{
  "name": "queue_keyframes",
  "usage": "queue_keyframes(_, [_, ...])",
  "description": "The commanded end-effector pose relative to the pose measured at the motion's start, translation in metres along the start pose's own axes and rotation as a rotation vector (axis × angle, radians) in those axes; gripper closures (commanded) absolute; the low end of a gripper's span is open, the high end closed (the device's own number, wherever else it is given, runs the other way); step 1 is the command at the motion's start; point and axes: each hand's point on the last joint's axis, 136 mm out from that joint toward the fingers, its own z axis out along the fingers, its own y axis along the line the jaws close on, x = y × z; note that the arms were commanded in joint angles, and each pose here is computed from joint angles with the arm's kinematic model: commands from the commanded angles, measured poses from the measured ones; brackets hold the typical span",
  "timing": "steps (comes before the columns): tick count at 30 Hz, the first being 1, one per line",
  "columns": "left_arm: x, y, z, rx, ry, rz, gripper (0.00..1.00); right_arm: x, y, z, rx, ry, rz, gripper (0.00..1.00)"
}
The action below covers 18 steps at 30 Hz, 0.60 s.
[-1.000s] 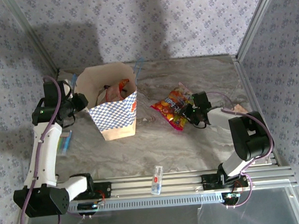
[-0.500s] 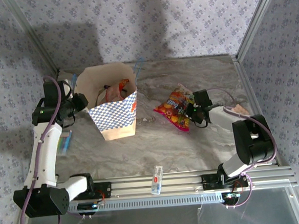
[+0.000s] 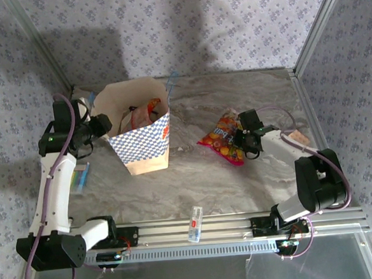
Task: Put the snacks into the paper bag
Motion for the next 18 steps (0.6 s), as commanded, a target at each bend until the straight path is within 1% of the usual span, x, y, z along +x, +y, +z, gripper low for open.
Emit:
queue_keyframes(1, [-0.008,-0.011,-0.015,0.028,-0.011,0.012,0.52,-0.014,-0.008,-0.020,0.070,-0.060,-0.039,1.00])
queue_keyframes(8, [-0.016,-0.018,-0.033,0.047,-0.047,0.031,0.52,-0.019,-0.004,-0.032,0.071,-0.087,-0.056,1.00])
queue_keyframes(14, [-0.019,-0.006,-0.044,-0.025,-0.067,0.054,0.51,-0.026,-0.001,-0.048,0.083,-0.128,-0.069,1.00])
queue_keyframes(18, [-0.019,-0.001,-0.039,-0.050,-0.052,0.049,0.51,-0.033,0.002,-0.065,0.111,-0.168,-0.127,1.00])
